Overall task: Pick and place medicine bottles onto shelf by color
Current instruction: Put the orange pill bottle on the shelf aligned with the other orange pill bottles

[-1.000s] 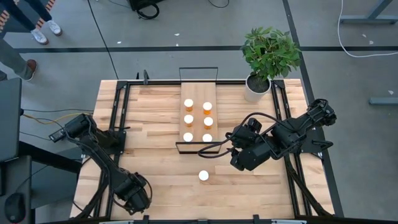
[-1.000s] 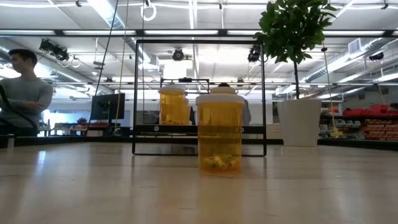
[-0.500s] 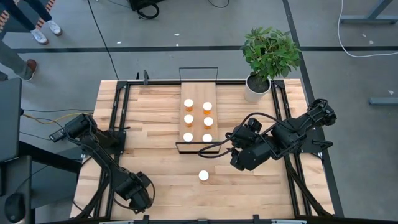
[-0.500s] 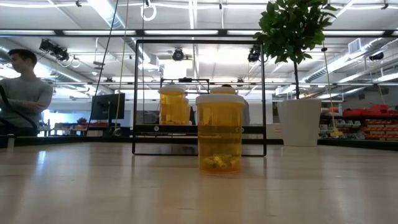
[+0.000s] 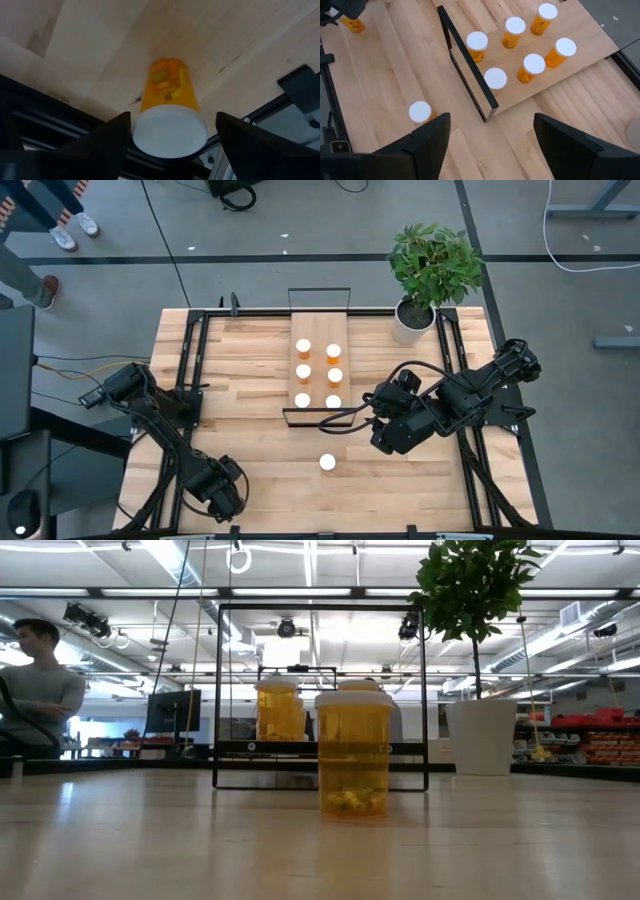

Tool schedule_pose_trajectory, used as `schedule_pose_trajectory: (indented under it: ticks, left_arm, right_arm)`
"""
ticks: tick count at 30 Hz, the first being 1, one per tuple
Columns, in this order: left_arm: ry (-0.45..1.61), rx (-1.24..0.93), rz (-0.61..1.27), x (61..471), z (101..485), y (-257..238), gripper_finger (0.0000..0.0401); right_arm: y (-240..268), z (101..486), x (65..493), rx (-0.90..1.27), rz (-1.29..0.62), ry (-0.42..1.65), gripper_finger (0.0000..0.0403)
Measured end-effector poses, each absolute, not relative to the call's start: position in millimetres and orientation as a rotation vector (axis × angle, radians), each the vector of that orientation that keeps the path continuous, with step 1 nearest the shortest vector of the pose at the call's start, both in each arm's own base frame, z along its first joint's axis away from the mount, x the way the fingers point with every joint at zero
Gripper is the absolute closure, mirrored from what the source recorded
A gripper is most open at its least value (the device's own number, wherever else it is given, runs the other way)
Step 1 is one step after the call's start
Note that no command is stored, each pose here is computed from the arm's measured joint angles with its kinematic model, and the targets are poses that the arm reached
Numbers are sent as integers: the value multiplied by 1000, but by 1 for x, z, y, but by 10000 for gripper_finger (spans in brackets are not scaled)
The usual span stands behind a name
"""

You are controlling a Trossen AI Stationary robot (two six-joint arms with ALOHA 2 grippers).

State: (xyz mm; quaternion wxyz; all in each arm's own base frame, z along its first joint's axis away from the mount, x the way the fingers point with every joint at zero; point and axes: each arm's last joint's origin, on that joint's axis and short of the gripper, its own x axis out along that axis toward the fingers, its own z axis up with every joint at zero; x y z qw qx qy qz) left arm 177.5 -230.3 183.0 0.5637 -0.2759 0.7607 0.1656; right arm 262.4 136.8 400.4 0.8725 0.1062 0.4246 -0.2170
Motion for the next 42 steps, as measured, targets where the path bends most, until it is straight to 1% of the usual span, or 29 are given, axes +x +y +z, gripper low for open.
schedule_pose_trajectory:
  ticks: [24,34,42]
  left_arm:
    - [1791,-647,389,177,183,-230,169]
    - [1791,-607,348,180,183,-227,171]
    - [1794,-568,317,196,187,-211,176]
  right_arm:
    - [137,400,262,222,-453,888,109]
    - [137,400,262,222,-453,888,109]
    - [136,400,261,225,-461,894,109]
